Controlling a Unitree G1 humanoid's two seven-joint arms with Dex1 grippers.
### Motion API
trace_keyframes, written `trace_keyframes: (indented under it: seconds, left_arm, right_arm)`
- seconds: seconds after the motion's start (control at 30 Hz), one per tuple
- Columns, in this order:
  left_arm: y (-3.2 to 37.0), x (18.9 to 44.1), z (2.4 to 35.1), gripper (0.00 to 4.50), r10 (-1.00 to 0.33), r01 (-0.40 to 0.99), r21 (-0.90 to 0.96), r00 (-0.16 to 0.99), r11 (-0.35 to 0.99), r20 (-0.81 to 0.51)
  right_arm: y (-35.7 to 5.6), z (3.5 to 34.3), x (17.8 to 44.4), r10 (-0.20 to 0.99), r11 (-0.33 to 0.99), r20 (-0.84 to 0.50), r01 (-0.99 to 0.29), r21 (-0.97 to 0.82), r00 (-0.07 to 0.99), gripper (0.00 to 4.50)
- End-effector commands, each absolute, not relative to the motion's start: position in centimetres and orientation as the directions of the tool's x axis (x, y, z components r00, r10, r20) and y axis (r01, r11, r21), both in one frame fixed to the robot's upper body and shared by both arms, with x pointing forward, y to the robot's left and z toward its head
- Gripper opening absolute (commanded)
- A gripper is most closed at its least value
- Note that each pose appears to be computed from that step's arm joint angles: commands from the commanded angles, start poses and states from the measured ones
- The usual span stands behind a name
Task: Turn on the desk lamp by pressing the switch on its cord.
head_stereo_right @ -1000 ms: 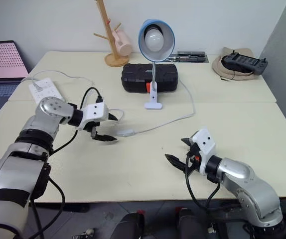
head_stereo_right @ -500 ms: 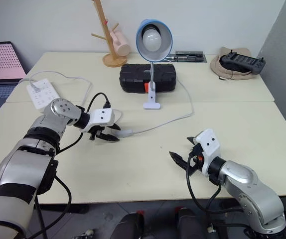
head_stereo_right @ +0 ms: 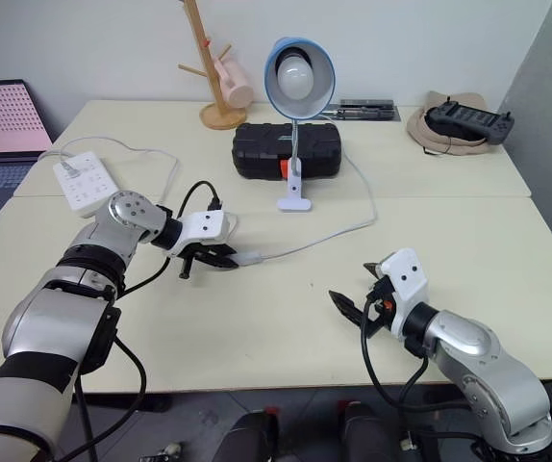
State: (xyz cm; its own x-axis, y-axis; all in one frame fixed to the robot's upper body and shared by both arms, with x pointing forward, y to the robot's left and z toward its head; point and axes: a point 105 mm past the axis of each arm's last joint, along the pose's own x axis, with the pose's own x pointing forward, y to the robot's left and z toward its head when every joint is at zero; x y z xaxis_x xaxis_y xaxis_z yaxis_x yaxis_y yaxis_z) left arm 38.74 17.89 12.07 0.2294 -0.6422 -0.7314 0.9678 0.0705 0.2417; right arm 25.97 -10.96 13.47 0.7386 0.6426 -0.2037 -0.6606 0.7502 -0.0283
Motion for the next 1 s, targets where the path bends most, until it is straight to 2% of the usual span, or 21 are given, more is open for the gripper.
trace_keyframes:
  seconds: [0.03, 0.1, 0.2, 0.27, 0.37, 0.43, 0.53, 0.6, 0.7, 1.0]
  left_arm:
    - [15.7, 39.3, 16.2, 0.41, -0.81, 0.978, 0.038, 0.191, 0.205, -0.554]
    - [13.7, 38.8, 17.9, 0.41, -0.891, 0.965, -0.15, 0.132, 0.216, -0.433]
    - [11.5, 37.5, 19.3, 0.41, -0.953, 0.922, -0.347, 0.066, 0.171, -0.294]
    - [9.9, 35.8, 20.3, 0.41, -0.979, 0.879, -0.465, 0.011, 0.107, -0.203]
    - [8.0, 33.1, 21.4, 0.41, -0.994, 0.82, -0.571, -0.03, 0.034, -0.102]
    - [7.4, 32.1, 21.9, 0.41, -0.998, 0.795, -0.606, -0.025, 0.018, -0.063]
    - [6.5, 30.0, 22.5, 0.41, -0.999, 0.739, -0.672, -0.049, -0.049, 0.019]
    - [6.3, 29.1, 22.6, 0.41, -0.997, 0.734, -0.675, -0.06, -0.075, 0.046]
    - [6.1, 28.8, 22.5, 0.41, -0.997, 0.738, -0.671, -0.047, -0.075, 0.06]
    - [6.2, 27.8, 22.5, 0.41, -0.994, 0.725, -0.68, -0.054, -0.107, 0.099]
  right_arm:
    - [-11.3, 14.9, 25.9, 0.65, 0.757, -0.135, -0.653, 0.029, 0.748, 4.5]
    - [-11.4, 15.3, 26.1, 0.656, 0.752, -0.089, -0.642, 0.149, 0.749, 4.5]
    - [-11.5, 15.3, 25.8, 0.683, 0.722, -0.092, -0.652, 0.232, 0.724, 4.5]
    - [-11.3, 15.9, 25.3, 0.723, 0.663, -0.057, -0.669, 0.335, 0.688, 4.5]
    - [-11.1, 18.1, 25.0, 0.761, 0.526, 0.074, -0.68, 0.511, 0.644, 4.5]
    - [-11.0, 19.4, 24.8, 0.77, 0.452, 0.135, -0.681, 0.576, 0.624, 4.5]
    - [-10.1, 22.3, 24.5, 0.786, 0.26, 0.272, -0.696, 0.669, 0.555, 4.5]
    - [-9.5, 23.0, 24.1, 0.81, 0.187, 0.291, -0.694, 0.695, 0.51, 4.5]
    - [-8.8, 22.2, 24.4, 0.836, 0.218, 0.224, -0.678, 0.702, 0.501, 4.5]
    - [-8.3, 22.8, 25.2, 0.852, 0.164, 0.239, -0.672, 0.722, 0.465, 4.5]
